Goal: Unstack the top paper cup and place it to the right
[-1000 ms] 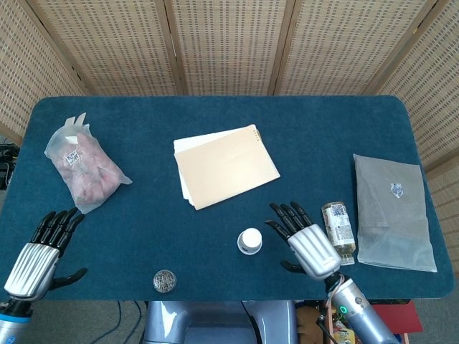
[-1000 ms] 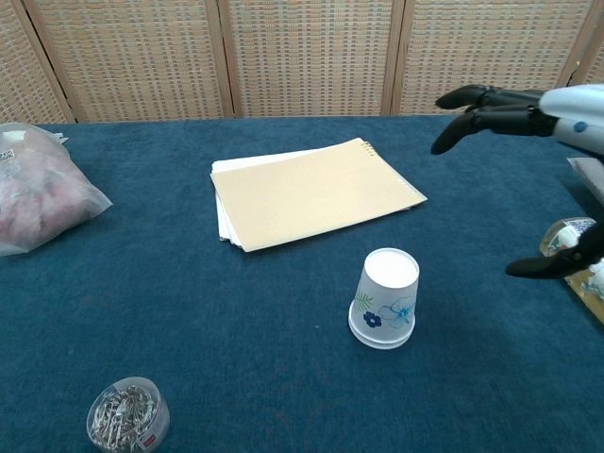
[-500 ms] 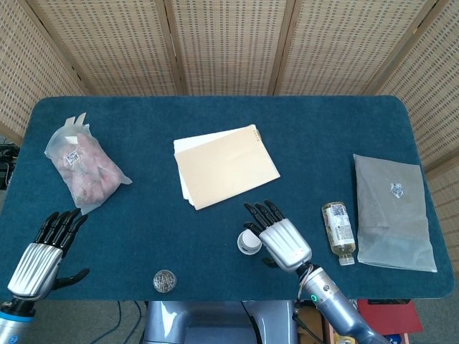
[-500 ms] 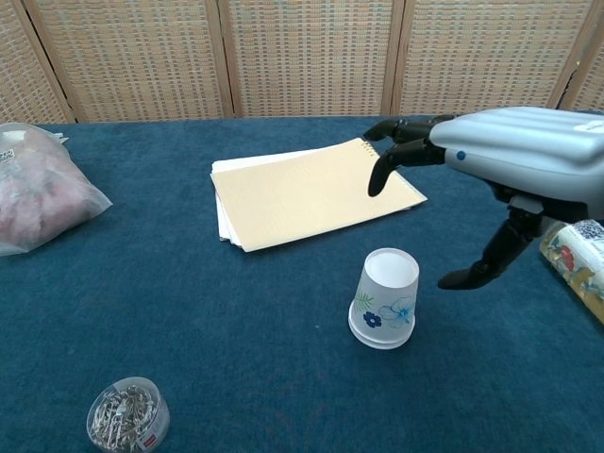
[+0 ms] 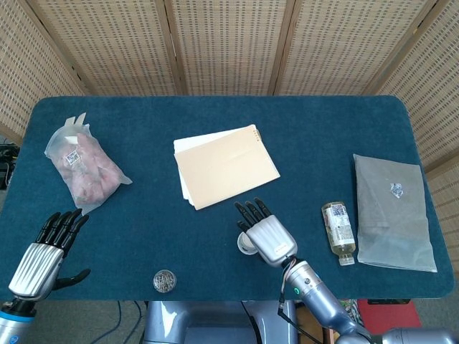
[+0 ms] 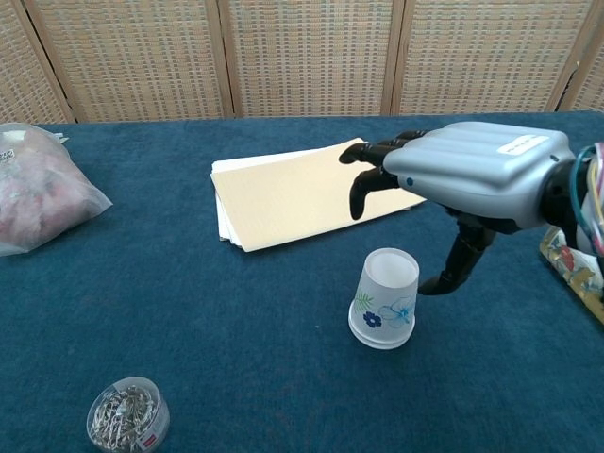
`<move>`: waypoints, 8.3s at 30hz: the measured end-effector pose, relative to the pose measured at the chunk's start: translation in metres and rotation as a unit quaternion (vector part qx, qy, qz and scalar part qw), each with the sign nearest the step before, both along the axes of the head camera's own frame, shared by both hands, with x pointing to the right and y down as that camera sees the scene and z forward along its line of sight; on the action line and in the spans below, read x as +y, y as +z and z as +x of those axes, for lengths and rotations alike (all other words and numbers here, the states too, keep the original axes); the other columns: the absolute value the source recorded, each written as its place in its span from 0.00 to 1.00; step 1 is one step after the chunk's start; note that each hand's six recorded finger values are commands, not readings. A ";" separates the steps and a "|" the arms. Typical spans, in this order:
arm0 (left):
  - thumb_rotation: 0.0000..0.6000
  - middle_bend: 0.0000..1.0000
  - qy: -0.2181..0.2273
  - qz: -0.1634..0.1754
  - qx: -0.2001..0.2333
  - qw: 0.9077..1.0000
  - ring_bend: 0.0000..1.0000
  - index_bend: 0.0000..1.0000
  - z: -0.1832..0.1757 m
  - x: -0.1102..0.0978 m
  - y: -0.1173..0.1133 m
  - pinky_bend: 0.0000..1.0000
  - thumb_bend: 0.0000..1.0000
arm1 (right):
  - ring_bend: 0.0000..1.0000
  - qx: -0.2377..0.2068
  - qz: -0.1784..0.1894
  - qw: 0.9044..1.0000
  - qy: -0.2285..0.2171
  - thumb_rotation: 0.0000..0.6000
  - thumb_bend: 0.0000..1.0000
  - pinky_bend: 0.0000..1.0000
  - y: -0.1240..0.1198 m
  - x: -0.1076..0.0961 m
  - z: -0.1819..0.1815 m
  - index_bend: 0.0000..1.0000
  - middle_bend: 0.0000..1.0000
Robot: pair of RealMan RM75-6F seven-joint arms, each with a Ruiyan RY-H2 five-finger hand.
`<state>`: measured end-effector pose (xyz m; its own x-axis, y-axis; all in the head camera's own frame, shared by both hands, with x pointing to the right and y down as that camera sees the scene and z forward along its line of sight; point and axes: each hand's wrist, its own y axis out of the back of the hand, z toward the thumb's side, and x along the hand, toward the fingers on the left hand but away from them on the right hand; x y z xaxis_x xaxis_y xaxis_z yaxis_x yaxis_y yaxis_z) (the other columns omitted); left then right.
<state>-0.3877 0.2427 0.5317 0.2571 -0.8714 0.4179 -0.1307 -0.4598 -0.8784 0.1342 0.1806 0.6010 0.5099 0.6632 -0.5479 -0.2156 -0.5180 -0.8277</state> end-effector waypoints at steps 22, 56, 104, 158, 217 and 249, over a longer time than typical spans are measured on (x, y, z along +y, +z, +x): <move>1.00 0.00 0.002 -0.002 -0.001 1.000 0.00 0.00 0.001 0.000 0.002 0.00 0.15 | 0.00 0.042 -0.005 0.999 -0.006 1.00 0.20 0.00 0.016 0.000 -0.009 0.31 0.03; 1.00 0.00 0.003 -0.004 -0.001 1.000 0.00 0.00 0.002 -0.001 0.004 0.00 0.15 | 0.00 0.069 0.005 0.997 -0.025 1.00 0.20 0.00 0.028 0.000 -0.021 0.34 0.04; 1.00 0.00 0.001 -0.002 0.002 1.000 0.00 0.00 0.001 -0.001 0.002 0.00 0.15 | 0.00 0.077 0.040 0.996 -0.039 1.00 0.20 0.00 0.007 -0.008 -0.025 0.48 0.10; 1.00 0.00 0.003 -0.005 0.007 1.000 0.00 0.00 0.001 -0.001 0.003 0.00 0.15 | 0.00 0.195 0.054 0.979 -0.031 1.00 0.20 0.00 -0.054 -0.060 -0.004 0.49 0.11; 1.00 0.00 0.009 -0.003 0.008 1.000 0.00 0.00 0.005 0.000 0.003 0.00 0.15 | 0.00 0.170 -0.056 0.971 0.158 1.00 0.20 0.00 0.039 -0.042 0.138 0.24 0.00; 1.00 0.00 -0.009 -0.015 -0.004 1.000 0.00 0.00 -0.004 0.000 0.009 0.00 0.15 | 0.00 -0.012 0.070 0.982 0.173 1.00 0.20 0.00 -0.045 0.042 0.190 0.00 0.00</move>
<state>-0.3914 0.2424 0.5408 0.2378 -0.8626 0.4466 -0.1325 -0.4842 -0.8648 0.3245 0.2223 0.5557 0.2517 0.8673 -0.4295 -0.0254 -0.4377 -0.8988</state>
